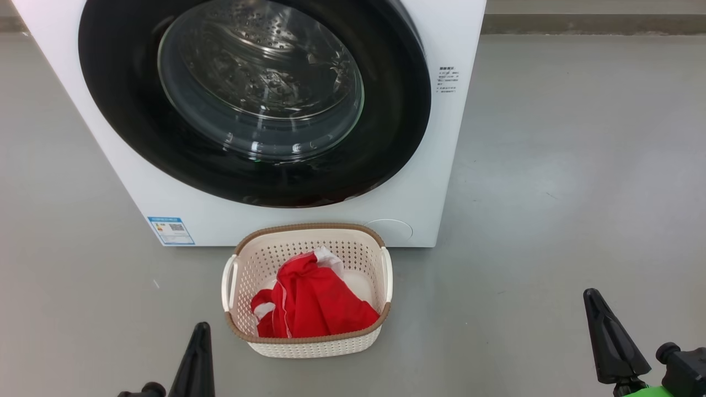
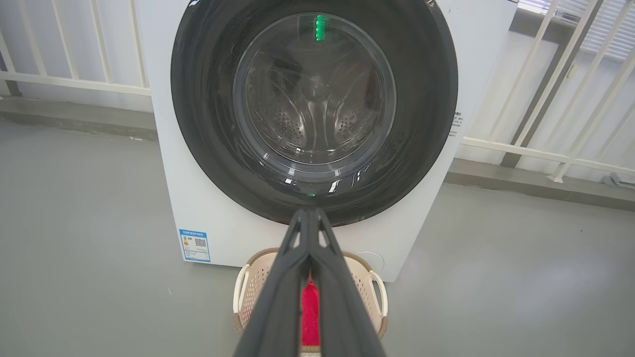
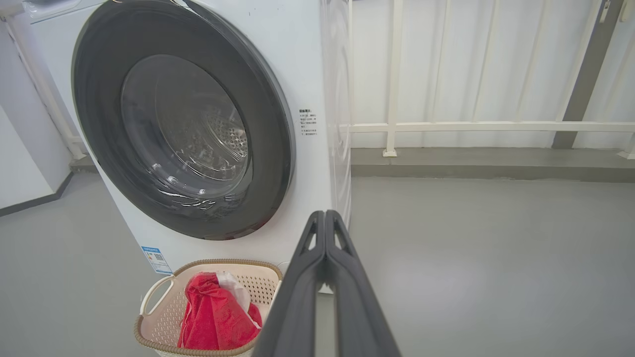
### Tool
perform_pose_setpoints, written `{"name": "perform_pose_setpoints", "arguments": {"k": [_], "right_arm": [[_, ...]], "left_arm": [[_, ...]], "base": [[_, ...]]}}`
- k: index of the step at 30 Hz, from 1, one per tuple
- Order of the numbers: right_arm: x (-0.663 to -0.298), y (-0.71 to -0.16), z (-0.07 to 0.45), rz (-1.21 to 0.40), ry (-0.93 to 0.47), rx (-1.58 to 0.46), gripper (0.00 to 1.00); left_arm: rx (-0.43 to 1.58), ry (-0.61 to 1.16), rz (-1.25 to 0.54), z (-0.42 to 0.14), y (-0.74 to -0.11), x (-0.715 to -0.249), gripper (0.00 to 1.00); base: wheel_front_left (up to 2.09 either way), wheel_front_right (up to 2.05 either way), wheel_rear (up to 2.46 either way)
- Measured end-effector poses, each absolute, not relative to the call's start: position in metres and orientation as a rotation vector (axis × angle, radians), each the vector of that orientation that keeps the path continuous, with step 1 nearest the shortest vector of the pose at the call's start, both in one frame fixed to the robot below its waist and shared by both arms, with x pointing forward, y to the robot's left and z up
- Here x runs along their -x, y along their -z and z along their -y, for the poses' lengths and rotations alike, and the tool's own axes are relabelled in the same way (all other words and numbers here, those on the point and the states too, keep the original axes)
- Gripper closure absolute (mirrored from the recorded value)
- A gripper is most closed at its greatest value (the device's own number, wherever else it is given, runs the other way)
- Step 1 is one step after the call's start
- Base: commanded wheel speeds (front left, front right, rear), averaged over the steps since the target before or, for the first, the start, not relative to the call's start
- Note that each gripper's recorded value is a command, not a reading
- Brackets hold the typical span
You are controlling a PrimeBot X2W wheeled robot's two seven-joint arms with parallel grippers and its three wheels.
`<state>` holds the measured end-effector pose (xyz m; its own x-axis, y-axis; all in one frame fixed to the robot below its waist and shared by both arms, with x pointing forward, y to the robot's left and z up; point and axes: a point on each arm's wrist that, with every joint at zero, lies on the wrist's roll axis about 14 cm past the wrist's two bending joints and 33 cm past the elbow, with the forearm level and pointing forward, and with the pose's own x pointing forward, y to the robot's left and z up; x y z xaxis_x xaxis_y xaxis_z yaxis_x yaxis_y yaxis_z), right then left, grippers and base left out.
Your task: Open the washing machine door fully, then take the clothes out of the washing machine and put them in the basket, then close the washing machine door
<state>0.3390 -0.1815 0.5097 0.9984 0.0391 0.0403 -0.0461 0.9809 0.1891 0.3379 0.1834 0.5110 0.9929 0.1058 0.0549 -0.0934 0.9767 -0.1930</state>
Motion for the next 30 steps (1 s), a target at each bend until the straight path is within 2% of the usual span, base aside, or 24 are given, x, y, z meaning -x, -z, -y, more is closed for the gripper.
{"name": "perform_pose_setpoints", "arguments": {"k": [30], "right_arm": [[-0.345,-0.497,0.186,-0.002,-0.004,-0.562,1.0]], "left_arm": [[0.535,-0.115,-0.067,-0.188,-0.482,-0.341,1.0]], "base": [[0.0,0.0,0.0]]}}
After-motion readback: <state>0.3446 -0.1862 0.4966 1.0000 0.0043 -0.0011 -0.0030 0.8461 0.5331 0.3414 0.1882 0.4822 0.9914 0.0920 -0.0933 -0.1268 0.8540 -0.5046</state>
